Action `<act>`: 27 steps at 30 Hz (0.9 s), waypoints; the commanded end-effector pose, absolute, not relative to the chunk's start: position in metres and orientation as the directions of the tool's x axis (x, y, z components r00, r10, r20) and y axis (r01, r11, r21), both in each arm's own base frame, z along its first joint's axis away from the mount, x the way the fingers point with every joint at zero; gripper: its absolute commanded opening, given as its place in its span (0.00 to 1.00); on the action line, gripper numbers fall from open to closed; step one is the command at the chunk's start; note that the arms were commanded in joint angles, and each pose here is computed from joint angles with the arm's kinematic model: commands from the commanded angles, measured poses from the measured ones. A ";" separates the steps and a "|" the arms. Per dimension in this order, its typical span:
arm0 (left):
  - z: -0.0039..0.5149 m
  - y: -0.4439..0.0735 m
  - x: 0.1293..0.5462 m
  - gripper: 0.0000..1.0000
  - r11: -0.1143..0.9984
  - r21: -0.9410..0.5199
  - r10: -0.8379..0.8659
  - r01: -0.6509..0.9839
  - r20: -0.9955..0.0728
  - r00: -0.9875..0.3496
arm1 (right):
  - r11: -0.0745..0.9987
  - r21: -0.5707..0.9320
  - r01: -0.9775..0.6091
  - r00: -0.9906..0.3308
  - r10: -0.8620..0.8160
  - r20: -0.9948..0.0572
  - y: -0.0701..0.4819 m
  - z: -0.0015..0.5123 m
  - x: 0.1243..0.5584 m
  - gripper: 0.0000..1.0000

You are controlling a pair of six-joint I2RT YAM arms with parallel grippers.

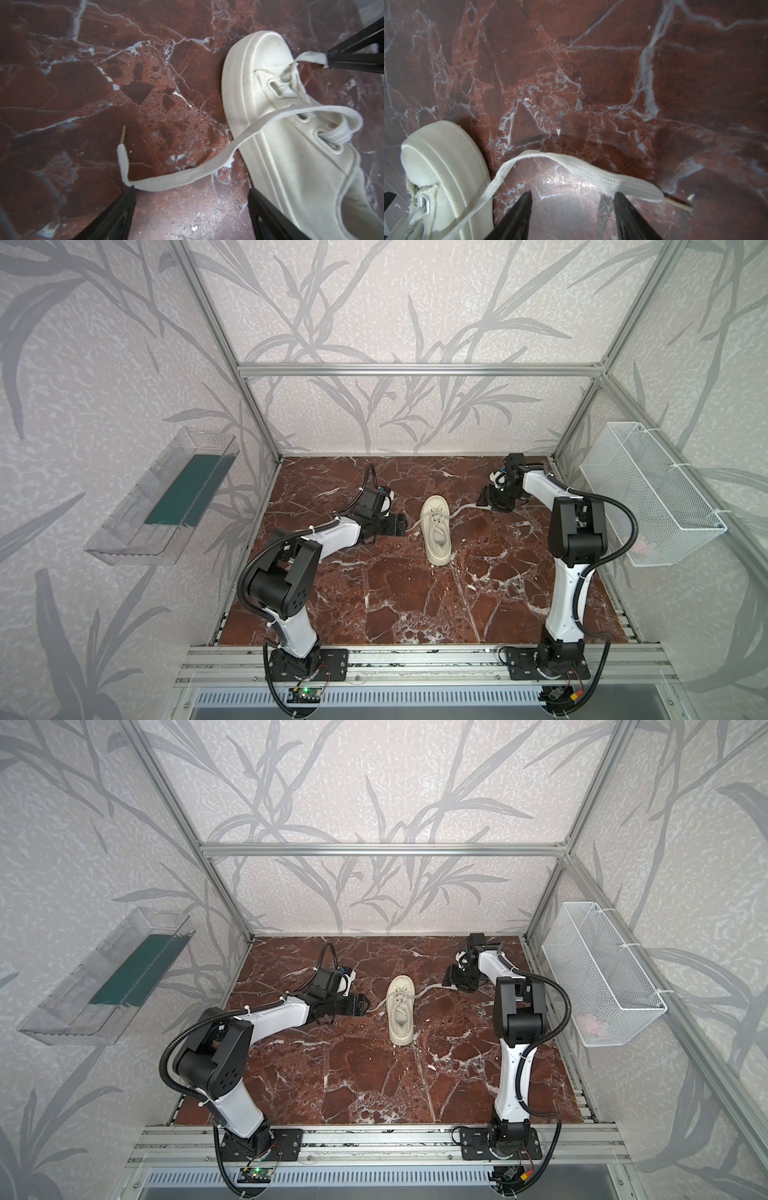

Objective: Tie the shoes

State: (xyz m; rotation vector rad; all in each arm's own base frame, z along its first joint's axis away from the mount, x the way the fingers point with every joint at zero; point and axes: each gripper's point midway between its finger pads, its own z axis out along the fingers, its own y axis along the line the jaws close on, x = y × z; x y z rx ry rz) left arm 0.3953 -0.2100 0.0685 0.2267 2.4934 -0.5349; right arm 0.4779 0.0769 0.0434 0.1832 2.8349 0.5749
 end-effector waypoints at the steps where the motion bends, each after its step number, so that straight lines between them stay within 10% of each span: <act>1: 0.054 -0.186 0.392 0.84 0.950 -0.194 0.112 0.243 -0.516 -0.849 | 0.916 0.396 0.061 -0.958 0.165 -0.234 0.075 0.059 0.478 0.63; 27: 0.055 -0.189 0.388 0.84 0.945 -0.216 0.108 0.247 -0.507 -0.855 | 0.938 0.346 0.027 -0.964 0.115 -0.238 0.067 0.037 0.497 0.64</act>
